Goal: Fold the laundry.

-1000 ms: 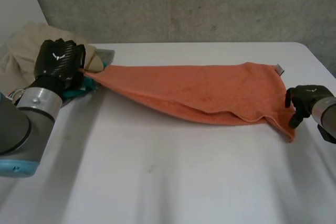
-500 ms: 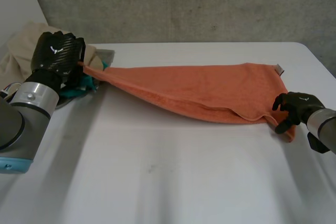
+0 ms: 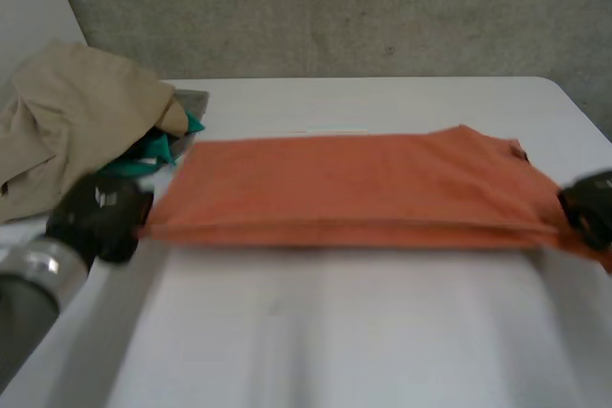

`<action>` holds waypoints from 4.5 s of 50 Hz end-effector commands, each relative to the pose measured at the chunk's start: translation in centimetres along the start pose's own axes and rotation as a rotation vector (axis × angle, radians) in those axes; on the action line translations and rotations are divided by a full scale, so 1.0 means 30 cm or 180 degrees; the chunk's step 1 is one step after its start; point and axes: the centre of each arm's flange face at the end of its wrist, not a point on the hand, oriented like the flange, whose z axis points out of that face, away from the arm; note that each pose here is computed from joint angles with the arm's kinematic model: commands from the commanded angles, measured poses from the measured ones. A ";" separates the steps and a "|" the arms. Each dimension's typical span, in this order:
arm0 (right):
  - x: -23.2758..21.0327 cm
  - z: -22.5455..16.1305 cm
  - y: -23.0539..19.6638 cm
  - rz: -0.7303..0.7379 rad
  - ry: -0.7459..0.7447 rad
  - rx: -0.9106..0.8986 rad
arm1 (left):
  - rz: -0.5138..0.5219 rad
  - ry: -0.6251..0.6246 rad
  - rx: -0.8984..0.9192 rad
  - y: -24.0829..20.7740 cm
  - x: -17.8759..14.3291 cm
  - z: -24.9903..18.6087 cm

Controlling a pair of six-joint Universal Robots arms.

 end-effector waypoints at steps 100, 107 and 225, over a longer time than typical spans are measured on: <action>0.146 0.167 -0.101 -0.0656 0.1125 0.1079 | 0.0106 -0.0202 0.1107 -0.297 0.052 0.190; -0.360 -0.036 -0.342 -0.1275 0.0115 0.2446 | 0.0108 -0.0193 0.1112 -0.294 0.055 0.160; -0.536 -0.109 -0.350 0.0706 -0.0870 0.1401 | -0.0678 0.0571 0.0564 -0.391 0.292 0.120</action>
